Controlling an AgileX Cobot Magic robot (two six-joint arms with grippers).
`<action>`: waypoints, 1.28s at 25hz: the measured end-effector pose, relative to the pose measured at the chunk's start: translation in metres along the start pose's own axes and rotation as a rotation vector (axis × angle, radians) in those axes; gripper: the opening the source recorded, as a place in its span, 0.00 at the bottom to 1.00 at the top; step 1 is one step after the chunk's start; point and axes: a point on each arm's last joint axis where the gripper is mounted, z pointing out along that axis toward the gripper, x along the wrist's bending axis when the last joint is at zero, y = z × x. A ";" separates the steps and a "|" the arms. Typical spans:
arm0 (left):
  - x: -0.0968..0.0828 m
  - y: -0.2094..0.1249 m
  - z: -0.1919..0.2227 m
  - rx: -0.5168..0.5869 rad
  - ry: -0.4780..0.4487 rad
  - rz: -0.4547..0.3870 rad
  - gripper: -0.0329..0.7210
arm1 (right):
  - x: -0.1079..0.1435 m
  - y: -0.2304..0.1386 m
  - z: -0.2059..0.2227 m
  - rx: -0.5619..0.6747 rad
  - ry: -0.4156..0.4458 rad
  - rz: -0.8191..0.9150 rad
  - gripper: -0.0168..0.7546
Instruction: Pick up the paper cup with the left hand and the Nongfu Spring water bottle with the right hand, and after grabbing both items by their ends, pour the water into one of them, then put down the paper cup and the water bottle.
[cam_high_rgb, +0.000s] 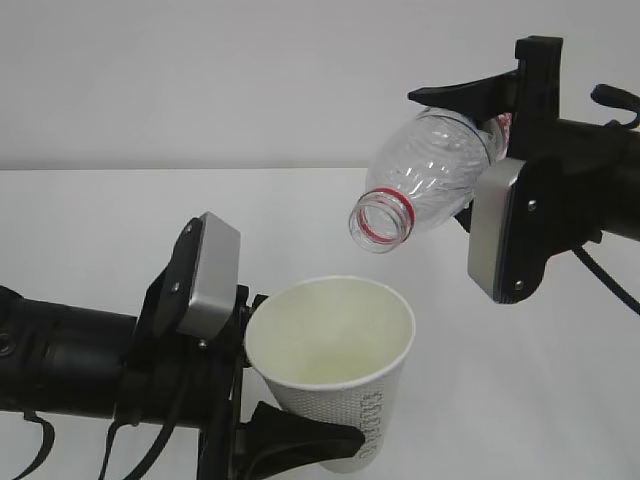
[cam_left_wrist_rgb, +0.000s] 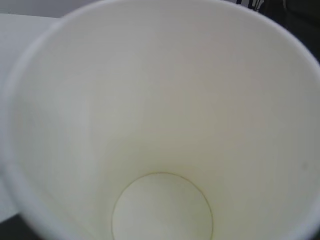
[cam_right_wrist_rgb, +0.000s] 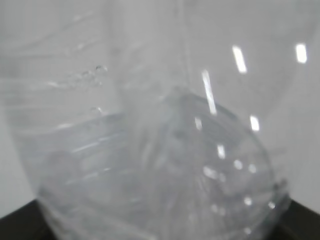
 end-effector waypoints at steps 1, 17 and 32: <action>0.000 0.000 0.000 -0.003 0.005 -0.004 0.74 | 0.000 0.000 0.000 0.001 -0.001 0.000 0.70; 0.000 0.003 0.000 -0.030 -0.001 -0.010 0.74 | -0.002 -0.002 0.000 0.023 -0.016 -0.006 0.70; 0.000 0.003 0.000 -0.030 -0.001 -0.009 0.74 | -0.002 -0.002 0.000 0.028 -0.019 -0.024 0.70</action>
